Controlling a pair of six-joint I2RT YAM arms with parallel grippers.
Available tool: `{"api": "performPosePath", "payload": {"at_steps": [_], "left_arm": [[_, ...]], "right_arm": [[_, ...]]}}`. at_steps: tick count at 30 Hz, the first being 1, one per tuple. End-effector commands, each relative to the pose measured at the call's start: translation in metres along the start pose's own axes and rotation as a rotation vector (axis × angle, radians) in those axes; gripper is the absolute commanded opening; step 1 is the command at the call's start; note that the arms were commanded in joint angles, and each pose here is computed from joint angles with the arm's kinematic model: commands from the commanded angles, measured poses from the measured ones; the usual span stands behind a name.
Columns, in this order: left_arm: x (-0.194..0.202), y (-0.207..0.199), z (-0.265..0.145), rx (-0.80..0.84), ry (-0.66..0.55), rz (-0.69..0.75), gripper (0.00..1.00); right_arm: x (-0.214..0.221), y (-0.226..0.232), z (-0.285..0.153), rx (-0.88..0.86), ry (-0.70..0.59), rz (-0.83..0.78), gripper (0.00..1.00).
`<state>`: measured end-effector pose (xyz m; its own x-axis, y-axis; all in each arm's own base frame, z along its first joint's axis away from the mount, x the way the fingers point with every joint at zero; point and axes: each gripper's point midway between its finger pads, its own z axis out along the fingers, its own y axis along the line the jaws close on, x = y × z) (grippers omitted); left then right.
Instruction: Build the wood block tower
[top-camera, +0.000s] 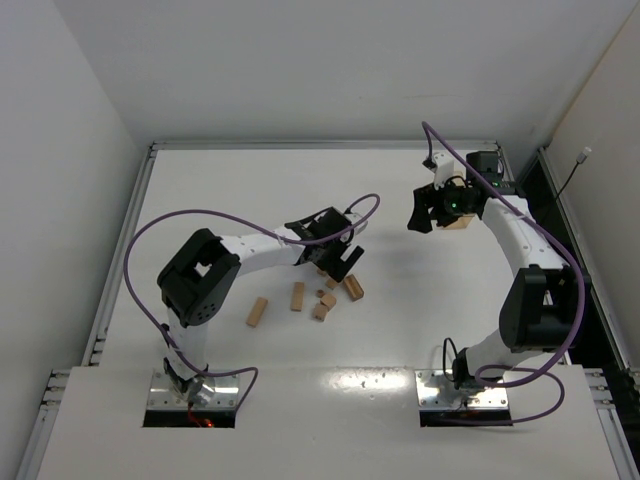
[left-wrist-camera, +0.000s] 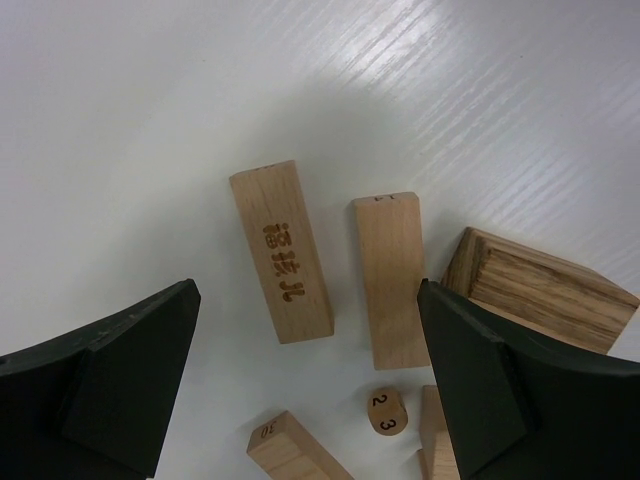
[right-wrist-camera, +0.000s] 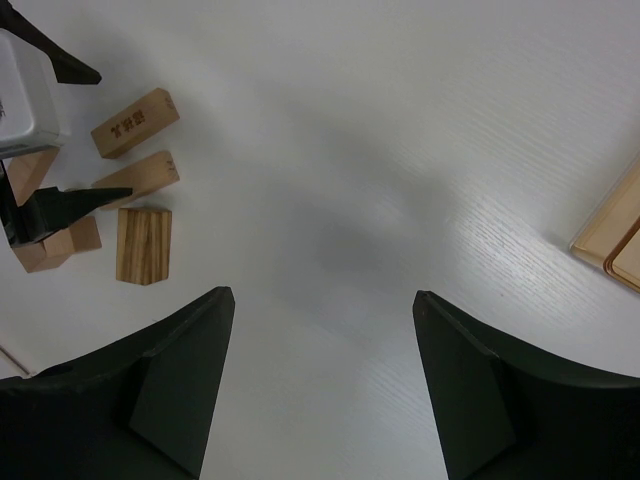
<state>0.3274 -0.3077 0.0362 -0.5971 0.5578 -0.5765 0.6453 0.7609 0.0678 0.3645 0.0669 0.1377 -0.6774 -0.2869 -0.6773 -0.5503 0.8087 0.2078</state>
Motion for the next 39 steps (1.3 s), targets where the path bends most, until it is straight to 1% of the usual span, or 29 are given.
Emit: {"api": "performPosePath", "payload": {"at_steps": [1, 5, 8, 9, 13, 14, 17, 20, 23, 24, 27, 28, 32, 33, 35, 36, 38, 39], "left_arm": [[-0.006, -0.011, -0.002, 0.053, -0.012, 0.005, 0.89], [-0.006, -0.022, -0.003, 0.096, -0.011, 0.013, 0.89], [0.004, -0.026, -0.001, 0.117, 0.011, 0.014, 0.89], [0.005, -0.033, -0.002, 0.137, 0.012, 0.023, 0.89], [0.024, -0.037, 0.002, 0.141, 0.054, 0.034, 0.89], [0.022, -0.037, 0.003, 0.141, 0.046, 0.034, 0.89], [0.038, -0.036, 0.014, 0.130, 0.092, 0.037, 0.89], [0.044, -0.035, 0.022, 0.118, 0.107, 0.038, 0.89], [0.044, -0.032, 0.027, 0.097, 0.114, 0.040, 0.89], [0.033, -0.032, 0.026, 0.098, 0.089, 0.038, 0.89], [0.021, -0.030, 0.032, 0.094, 0.073, 0.029, 0.89], [0.023, -0.026, 0.036, 0.088, 0.087, 0.022, 0.89], [0.023, -0.022, 0.038, 0.083, 0.093, 0.015, 0.77], [0.023, -0.022, 0.038, 0.083, 0.093, 0.015, 0.69], [0.029, -0.022, 0.038, 0.082, 0.105, 0.016, 0.60], [0.029, -0.022, 0.038, 0.082, 0.106, 0.016, 0.48], [0.035, -0.015, 0.038, 0.067, 0.113, -0.001, 0.35], [0.032, -0.015, 0.036, 0.067, 0.104, -0.002, 0.20]], "right_arm": [[-0.006, 0.003, 0.000, -0.022, -0.021, -0.028, 0.69], [-0.006, 0.002, 0.000, -0.013, -0.017, -0.028, 0.69], [-0.006, 0.002, 0.000, -0.013, -0.017, -0.028, 0.69], [-0.006, 0.002, 0.000, -0.013, -0.017, -0.028, 0.69], [-0.006, 0.002, 0.000, -0.013, -0.017, -0.028, 0.69], [-0.004, 0.003, 0.000, -0.016, -0.010, -0.023, 0.69], [-0.004, 0.003, 0.000, -0.016, -0.010, -0.023, 0.69], [-0.008, 0.002, -0.002, -0.013, -0.018, -0.037, 0.69], [-0.006, 0.003, -0.002, -0.016, -0.010, -0.032, 0.69], [-0.006, 0.003, -0.002, -0.016, -0.010, -0.032, 0.69], [-0.002, 0.003, -0.001, -0.019, -0.003, -0.027, 0.69], [-0.002, 0.003, -0.001, -0.019, -0.003, -0.027, 0.69], [-0.002, 0.003, -0.001, -0.019, -0.003, -0.027, 0.68], [-0.002, 0.003, -0.001, -0.019, -0.003, -0.027, 0.68], [-0.005, 0.000, -0.003, -0.010, -0.012, -0.026, 0.68], [-0.005, 0.000, -0.003, -0.010, -0.012, -0.026, 0.68], [-0.005, 0.000, -0.003, -0.010, -0.012, -0.026, 0.68], [-0.005, 0.000, -0.003, -0.010, -0.012, -0.026, 0.68]]}}
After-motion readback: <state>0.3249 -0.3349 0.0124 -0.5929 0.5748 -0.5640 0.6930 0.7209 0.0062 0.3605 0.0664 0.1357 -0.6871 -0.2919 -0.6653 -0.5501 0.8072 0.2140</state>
